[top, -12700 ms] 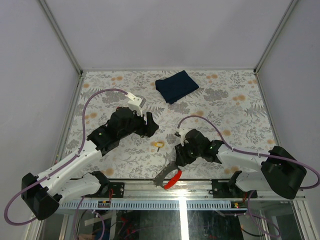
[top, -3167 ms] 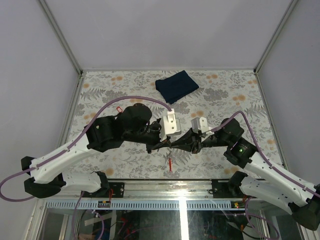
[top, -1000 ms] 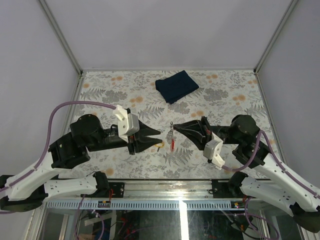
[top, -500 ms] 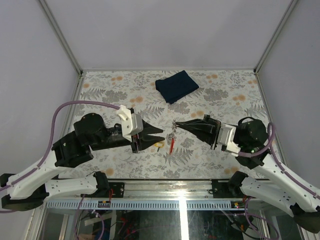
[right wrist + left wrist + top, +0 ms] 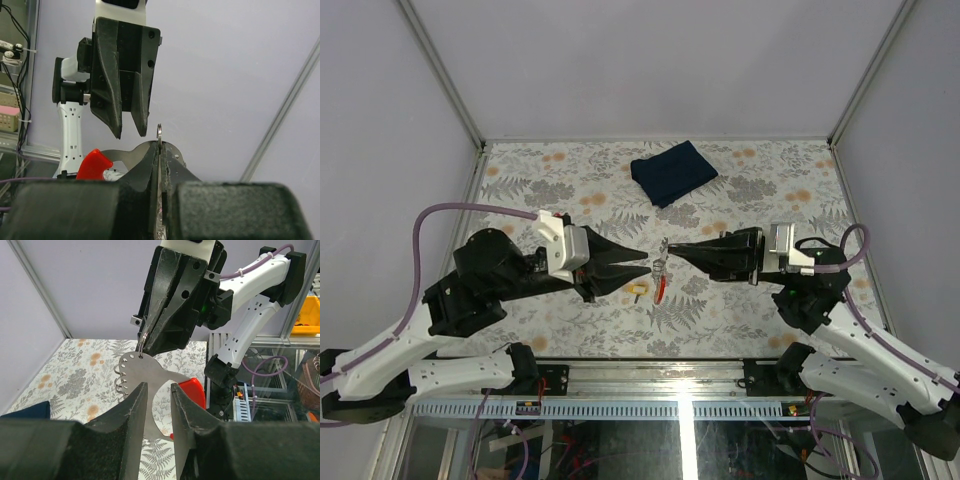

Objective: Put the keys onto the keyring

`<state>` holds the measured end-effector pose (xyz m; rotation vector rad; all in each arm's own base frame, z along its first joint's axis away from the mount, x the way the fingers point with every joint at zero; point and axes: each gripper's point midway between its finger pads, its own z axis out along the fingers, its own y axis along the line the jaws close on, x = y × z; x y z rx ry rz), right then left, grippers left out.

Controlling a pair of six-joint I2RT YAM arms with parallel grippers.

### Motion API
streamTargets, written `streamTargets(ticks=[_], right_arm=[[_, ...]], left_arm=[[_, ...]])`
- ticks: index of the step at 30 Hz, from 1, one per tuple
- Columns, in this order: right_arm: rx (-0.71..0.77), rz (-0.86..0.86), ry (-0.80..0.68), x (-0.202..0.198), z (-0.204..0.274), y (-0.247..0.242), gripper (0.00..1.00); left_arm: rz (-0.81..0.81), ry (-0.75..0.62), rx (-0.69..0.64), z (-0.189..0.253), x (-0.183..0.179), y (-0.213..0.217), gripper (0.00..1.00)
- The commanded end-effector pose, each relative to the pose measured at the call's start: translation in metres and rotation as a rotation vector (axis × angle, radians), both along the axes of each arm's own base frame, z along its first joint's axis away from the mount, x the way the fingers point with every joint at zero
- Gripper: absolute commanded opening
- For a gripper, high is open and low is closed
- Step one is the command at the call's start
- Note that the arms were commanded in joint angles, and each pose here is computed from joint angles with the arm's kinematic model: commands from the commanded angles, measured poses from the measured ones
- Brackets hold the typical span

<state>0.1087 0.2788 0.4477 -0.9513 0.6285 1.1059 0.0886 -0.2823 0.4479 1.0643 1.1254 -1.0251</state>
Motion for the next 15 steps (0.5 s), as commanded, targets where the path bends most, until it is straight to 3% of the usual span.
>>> streamTargets(ticks=[1, 15], right_arm=[[0.078, 0.064, -0.03, -0.016, 0.022, -0.007, 0.0], [0.002, 0.119, -0.058, -0.023, 0.006, 0.001, 0.0]], left_arm=[[-0.019, -0.044, -0.076, 0.019, -0.001, -0.006, 0.24], [-0.066, -0.052, -0.064, 0.021, -0.003, -0.02, 0.21]])
